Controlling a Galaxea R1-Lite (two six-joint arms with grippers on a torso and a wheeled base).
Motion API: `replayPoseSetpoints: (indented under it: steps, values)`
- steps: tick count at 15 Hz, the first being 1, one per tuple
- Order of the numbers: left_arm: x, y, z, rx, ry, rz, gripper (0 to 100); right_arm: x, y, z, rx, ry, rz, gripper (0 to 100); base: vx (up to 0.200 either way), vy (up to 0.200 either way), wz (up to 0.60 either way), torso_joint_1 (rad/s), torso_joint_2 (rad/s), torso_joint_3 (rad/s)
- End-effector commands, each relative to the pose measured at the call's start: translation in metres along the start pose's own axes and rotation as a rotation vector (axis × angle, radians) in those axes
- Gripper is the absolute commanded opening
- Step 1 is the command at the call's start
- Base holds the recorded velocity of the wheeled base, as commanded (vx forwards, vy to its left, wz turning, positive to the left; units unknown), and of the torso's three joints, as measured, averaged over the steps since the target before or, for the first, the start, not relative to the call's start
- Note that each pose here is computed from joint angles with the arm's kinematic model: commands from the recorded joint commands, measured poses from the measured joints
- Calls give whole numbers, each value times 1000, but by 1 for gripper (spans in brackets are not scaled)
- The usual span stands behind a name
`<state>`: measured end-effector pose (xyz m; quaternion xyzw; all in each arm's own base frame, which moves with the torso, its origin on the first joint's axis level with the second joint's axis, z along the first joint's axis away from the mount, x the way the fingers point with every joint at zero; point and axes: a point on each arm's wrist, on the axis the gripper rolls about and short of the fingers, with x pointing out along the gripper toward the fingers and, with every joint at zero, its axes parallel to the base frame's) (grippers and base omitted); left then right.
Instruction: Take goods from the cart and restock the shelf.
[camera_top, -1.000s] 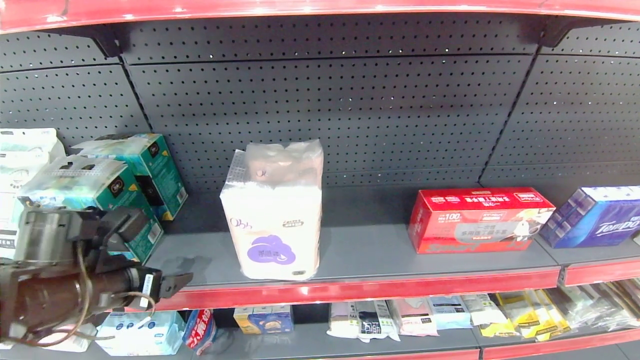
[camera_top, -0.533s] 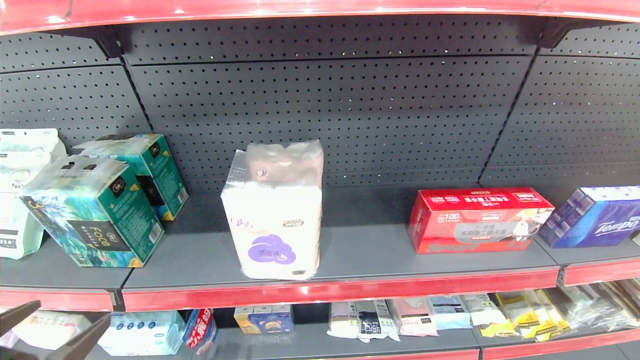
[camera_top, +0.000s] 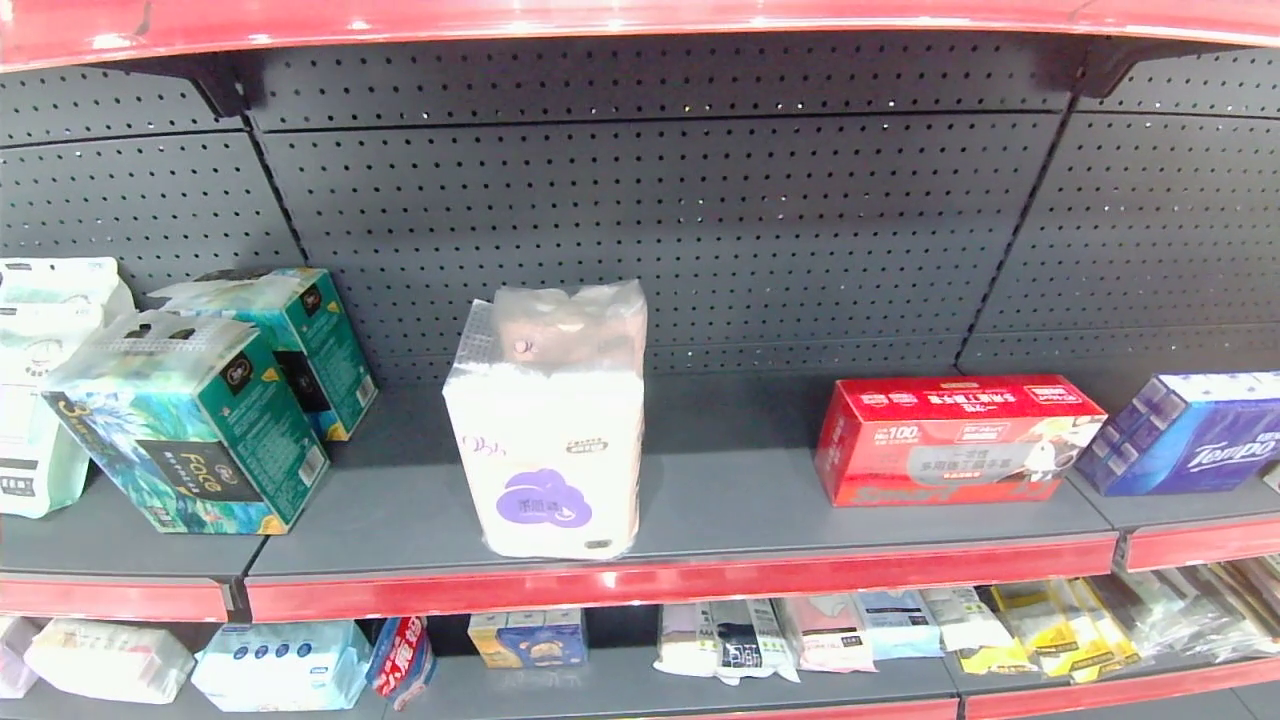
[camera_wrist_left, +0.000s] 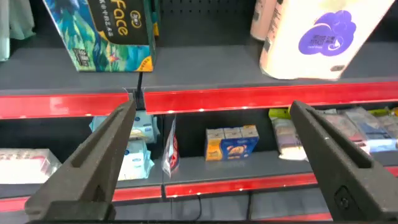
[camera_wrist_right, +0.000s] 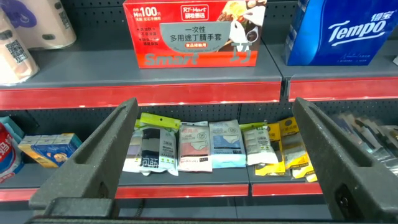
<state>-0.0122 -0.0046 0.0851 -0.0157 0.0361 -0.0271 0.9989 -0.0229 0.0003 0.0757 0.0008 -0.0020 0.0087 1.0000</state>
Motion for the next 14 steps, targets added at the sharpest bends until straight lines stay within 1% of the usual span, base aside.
replayPoseSetpoints:
  steps: [1,2,3,4,5,6,7,8,9,11,13,14]
  values:
    - [-2,0,-2,12,-27,6,100,0,0,0,0,1,1,100,0,0,0,0,0,0]
    - [-2,0,-3,57,-27,6,100,0,0,0,0,1,1,100,0,0,0,0,0,0]
    - [-2,-1,-3,80,-26,-7,100,0,0,0,0,1,-1,100,0,0,0,0,0,0]
    - [-2,-1,-3,86,-22,-60,100,0,0,0,0,1,1,100,0,0,0,0,0,0]
    - [-3,-2,-3,116,-25,-85,100,0,0,0,0,1,1,100,0,0,0,0,0,0]
    - [-3,-2,-4,156,-26,-85,100,0,0,0,0,1,1,100,0,0,0,0,0,0]
    - [-3,-2,-4,150,-20,-74,100,0,0,0,0,1,1,100,0,0,0,0,0,0]
    - [-1,-2,-4,126,3,-72,100,0,0,0,0,1,1,100,0,0,0,0,0,0]
    - [-1,-1,-3,121,14,-70,100,0,0,0,-2,1,1,100,0,0,0,0,0,0]
    - [-3,-2,-4,134,-15,-56,100,0,0,0,-3,1,-1,100,0,0,0,0,0,0]
    - [-2,0,-4,133,-14,25,100,0,0,0,-5,1,-1,100,0,0,0,0,0,0]
    - [-2,0,-4,133,-14,28,100,0,0,0,-3,1,-4,100,0,0,0,0,0,0]
